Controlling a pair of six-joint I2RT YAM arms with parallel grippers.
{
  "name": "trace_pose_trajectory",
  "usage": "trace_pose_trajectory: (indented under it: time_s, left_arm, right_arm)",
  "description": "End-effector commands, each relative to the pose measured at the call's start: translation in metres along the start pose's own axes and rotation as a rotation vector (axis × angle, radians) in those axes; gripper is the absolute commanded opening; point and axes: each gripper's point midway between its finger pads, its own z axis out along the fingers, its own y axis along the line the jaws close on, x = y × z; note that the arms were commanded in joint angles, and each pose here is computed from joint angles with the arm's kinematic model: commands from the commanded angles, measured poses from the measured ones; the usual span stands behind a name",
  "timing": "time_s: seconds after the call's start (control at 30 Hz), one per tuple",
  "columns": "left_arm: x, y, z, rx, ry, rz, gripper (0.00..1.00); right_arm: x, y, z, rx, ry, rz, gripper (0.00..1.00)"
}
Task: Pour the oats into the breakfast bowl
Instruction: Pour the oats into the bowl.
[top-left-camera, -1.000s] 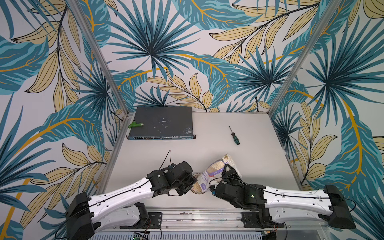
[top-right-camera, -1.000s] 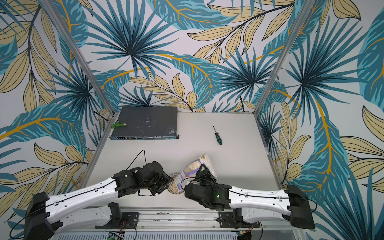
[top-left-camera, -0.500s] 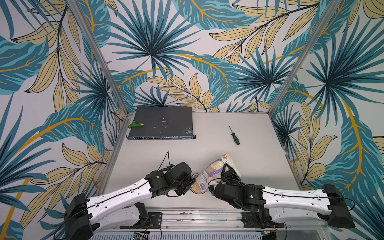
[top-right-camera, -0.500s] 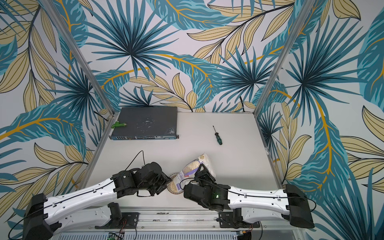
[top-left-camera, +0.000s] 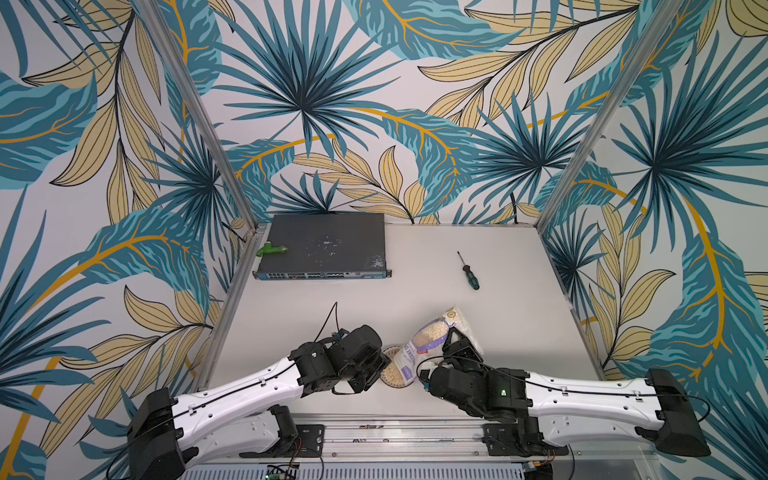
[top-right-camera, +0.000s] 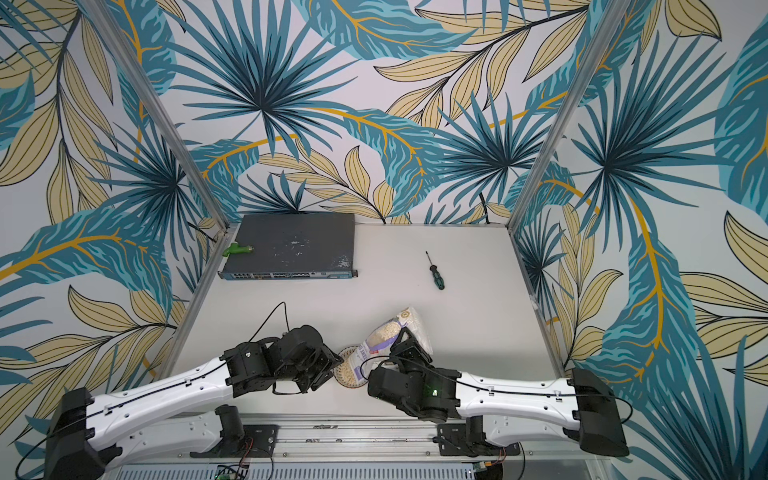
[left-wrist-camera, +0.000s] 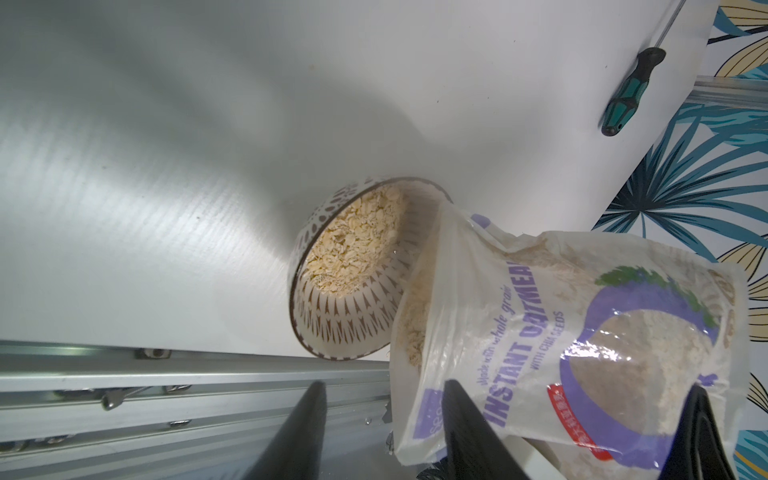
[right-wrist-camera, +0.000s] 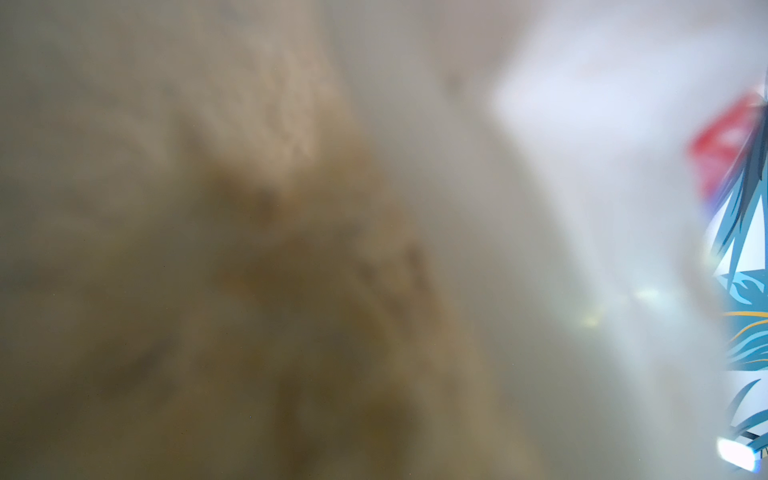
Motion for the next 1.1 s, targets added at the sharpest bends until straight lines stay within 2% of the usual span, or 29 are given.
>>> trace_pose_trajectory:
  time_s: [0.0,0.17,0.33,0.5,0.63,0.8,0.97,1.07]
  left_arm:
    - [-0.002,0.006,-0.001,-0.006,-0.012,-0.003,0.49]
    - [-0.003,0.006,-0.002,-0.004,-0.014,-0.003,0.49]
    - [-0.004,0.007,-0.003,-0.002,-0.019,-0.007,0.49]
    - [-0.004,0.008,-0.003,-0.005,-0.017,-0.007,0.49]
    - [-0.004,0.008,-0.002,-0.002,-0.019,-0.010,0.49]
    - [-0.005,0.009,-0.004,-0.001,-0.021,-0.012,0.49]
    - [-0.006,0.010,-0.003,0.002,-0.026,-0.018,0.49]
    - [-0.006,0.009,-0.004,0.003,-0.027,-0.017,0.49]
  right_arm:
    - [0.017,-0.018,-0.003,0.077,0.089,0.101,0.00]
    - [0.028,-0.038,-0.011,0.096,0.089,0.164,0.00]
    - [0.015,-0.024,-0.003,0.079,0.093,0.096,0.00]
    - [0.025,-0.034,-0.009,0.092,0.089,0.149,0.00]
    - [0.018,-0.026,-0.005,0.081,0.090,0.108,0.00]
    - [0.029,-0.040,-0.012,0.098,0.087,0.171,0.00]
    - [0.016,-0.023,-0.004,0.080,0.089,0.101,0.00]
    - [0.030,-0.035,-0.011,0.097,0.096,0.167,0.00]
